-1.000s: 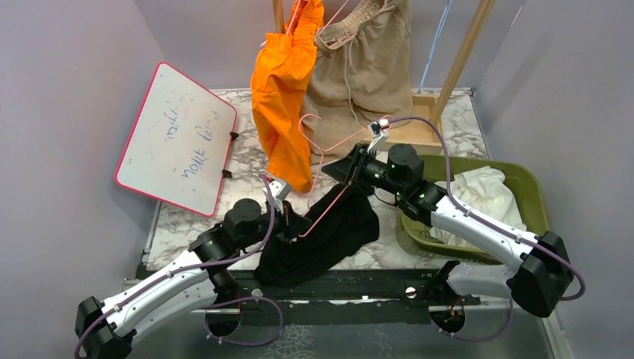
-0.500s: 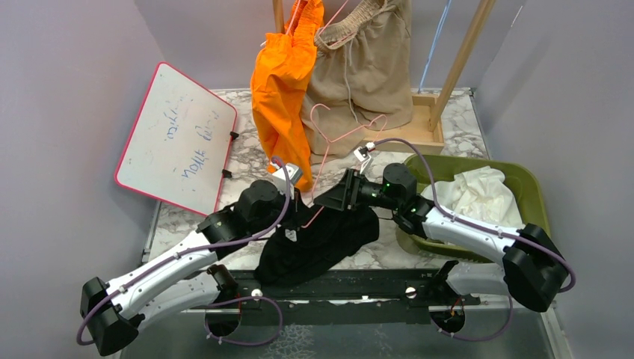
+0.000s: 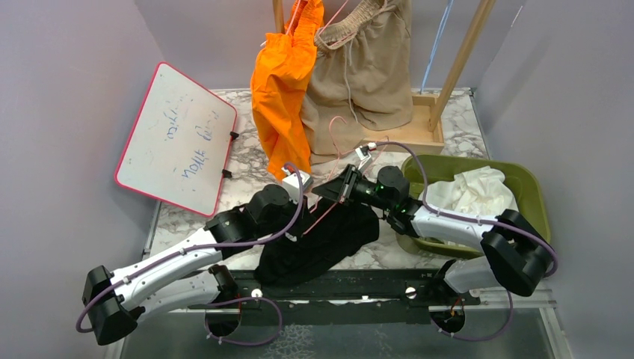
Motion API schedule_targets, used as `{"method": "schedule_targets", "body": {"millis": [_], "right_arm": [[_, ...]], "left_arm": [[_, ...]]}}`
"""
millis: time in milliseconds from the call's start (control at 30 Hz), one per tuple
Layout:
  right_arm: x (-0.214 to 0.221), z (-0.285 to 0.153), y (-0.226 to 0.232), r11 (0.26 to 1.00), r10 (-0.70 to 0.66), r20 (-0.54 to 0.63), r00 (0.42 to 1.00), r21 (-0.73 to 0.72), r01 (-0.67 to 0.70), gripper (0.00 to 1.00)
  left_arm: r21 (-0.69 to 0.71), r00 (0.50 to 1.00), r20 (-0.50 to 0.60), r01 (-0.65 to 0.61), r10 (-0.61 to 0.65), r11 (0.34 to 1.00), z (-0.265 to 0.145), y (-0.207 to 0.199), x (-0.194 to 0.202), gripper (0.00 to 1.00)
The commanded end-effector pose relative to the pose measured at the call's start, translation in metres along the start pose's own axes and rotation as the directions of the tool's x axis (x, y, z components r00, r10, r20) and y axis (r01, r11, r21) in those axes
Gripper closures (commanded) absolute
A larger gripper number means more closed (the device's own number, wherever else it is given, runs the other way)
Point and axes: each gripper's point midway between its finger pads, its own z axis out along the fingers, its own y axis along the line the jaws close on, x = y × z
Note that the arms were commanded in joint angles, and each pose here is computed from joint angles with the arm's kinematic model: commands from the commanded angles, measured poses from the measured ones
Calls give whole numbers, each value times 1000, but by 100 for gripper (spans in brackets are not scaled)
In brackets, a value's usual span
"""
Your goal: Remove the shorts from the hanger
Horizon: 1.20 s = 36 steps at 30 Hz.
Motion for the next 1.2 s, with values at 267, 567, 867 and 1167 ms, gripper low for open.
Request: {"method": "schedule_targets", "body": {"millis": [267,567,867,1167], "right_arm": [[-16,3,27,994,57,54,997,-94,-51,99],[-10,2,35,987,99,12,995,-125,-97,99],[-4,0,35,981,135,-19,991,-137,-137,99],[-6,-1,42,984,97,-21,995,-151,-99,80]], "left_arm": [[55,979,191,56,-65,997,-24,3,-5,69],[128,935,336,76,-116,989,-24,3,-10,72],[142,904,410,65,-119,988,-26,4,-17,78],[122,901,423,47,-95,991,-34,8,-18,100]]}}
